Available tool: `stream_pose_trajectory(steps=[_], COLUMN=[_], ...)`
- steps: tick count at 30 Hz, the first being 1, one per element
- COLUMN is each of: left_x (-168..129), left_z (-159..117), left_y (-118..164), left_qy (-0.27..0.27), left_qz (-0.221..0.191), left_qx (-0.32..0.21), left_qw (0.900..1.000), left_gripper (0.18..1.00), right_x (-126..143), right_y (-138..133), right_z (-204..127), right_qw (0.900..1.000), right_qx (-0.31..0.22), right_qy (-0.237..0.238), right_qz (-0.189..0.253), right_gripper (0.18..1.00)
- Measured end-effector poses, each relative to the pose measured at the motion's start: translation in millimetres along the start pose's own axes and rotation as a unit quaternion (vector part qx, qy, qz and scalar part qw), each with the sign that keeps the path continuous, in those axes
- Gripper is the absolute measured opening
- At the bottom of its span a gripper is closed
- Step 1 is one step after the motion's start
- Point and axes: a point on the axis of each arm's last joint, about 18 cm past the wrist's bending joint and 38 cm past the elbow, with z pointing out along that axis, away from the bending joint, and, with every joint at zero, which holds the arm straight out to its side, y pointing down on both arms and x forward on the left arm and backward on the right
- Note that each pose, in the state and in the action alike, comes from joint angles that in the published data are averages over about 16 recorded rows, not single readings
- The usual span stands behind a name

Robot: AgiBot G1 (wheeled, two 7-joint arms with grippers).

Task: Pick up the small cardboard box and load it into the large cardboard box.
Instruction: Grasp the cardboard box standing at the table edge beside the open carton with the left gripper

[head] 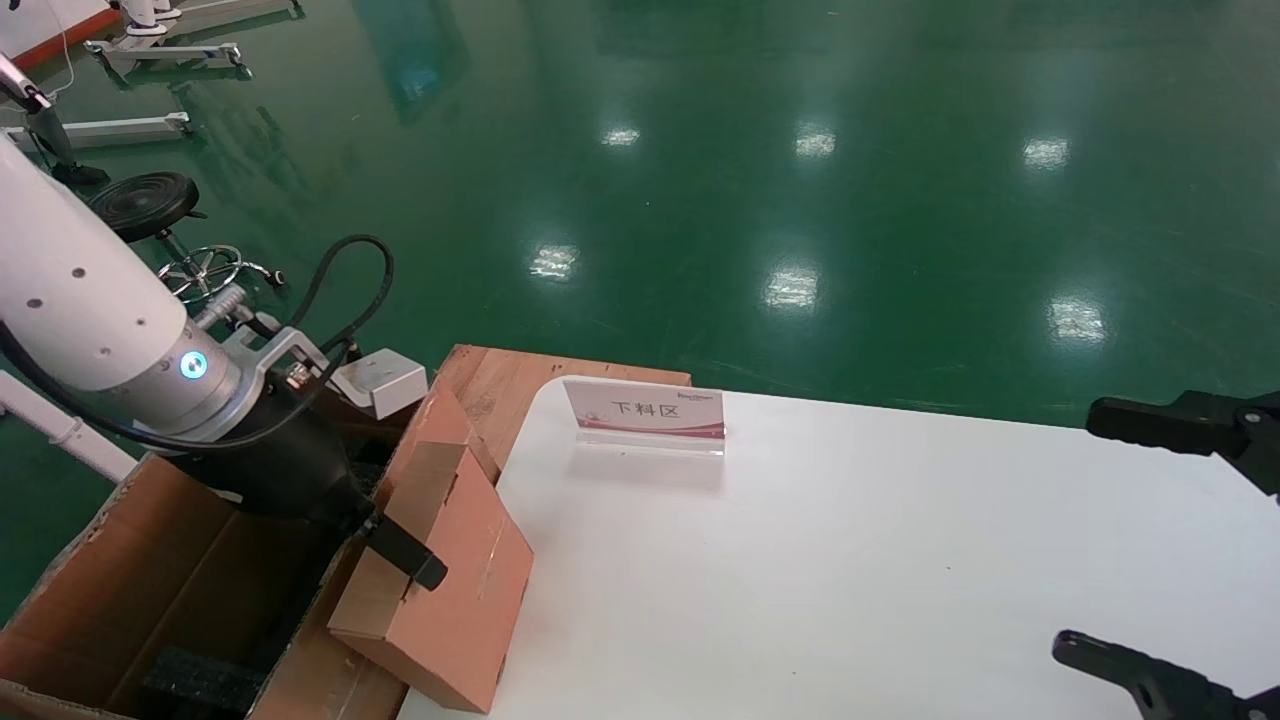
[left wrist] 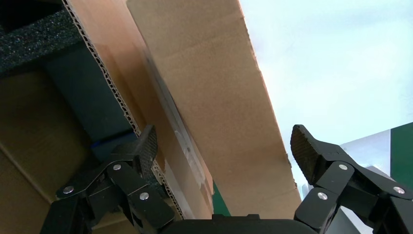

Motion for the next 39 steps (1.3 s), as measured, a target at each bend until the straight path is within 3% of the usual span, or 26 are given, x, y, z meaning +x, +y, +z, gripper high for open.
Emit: stream_pose_trajectory(steps=[23, 32, 39], left_x=[-1, -1, -1], left_z=[11, 10, 10], left_y=[5, 4, 4], left_qy=[0.009, 0.008, 0.007], left_qz=[0.003, 0.003, 0.003], left_qx=[-0.003, -0.004, -0.004], left_qw=[0.9999, 1.0000, 1.0000], left_gripper=[0.994, 0.935, 0.839], right_x=[0, 0, 0], right_y=[0, 0, 0], right_z=[0, 0, 0], right_qw=[1.000, 1.000, 1.000], right_qx=[0.000, 0.000, 0.000], right_qy=[0.000, 0.000, 0.000], right_qz=[0.000, 0.000, 0.000], right_gripper=[0.992, 0.939, 0.842])
